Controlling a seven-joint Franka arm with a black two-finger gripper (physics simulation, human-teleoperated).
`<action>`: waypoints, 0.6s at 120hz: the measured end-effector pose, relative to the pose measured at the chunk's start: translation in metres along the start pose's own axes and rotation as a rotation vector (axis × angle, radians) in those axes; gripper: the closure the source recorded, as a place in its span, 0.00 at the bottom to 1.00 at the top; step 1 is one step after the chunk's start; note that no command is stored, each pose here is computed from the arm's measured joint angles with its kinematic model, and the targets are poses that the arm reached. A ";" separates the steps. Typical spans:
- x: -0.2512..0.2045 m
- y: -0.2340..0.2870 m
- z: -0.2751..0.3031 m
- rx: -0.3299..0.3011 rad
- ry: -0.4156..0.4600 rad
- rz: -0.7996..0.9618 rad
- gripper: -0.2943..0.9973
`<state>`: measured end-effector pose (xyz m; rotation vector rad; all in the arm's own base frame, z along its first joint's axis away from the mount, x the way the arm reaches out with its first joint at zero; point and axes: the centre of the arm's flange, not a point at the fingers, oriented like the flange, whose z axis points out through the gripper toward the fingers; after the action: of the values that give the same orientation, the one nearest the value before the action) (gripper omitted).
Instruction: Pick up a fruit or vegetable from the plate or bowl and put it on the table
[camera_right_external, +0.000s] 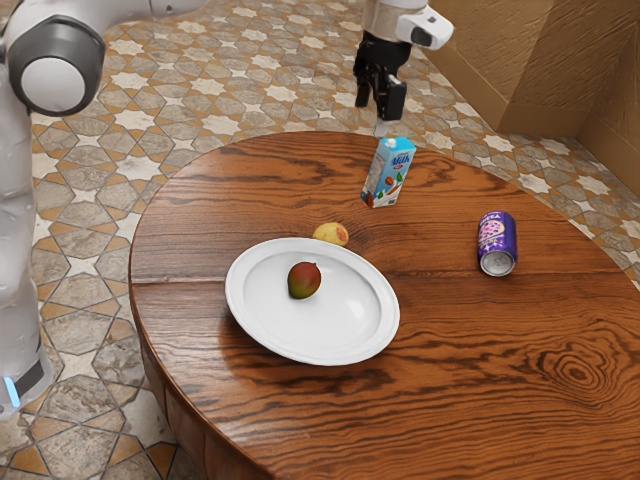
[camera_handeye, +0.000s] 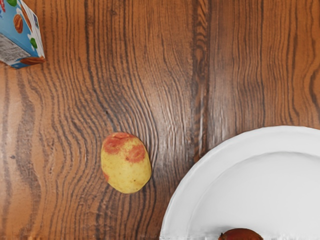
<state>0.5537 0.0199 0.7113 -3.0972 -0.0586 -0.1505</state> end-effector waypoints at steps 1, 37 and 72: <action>0.000 -0.001 0.000 0.001 -0.002 -0.002 0.23; -0.045 -0.002 -0.126 0.003 0.190 -0.005 0.23; -0.014 0.030 -0.072 -0.006 0.053 0.052 0.23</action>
<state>0.5336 -0.0140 0.7803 -3.0957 0.0247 -0.2307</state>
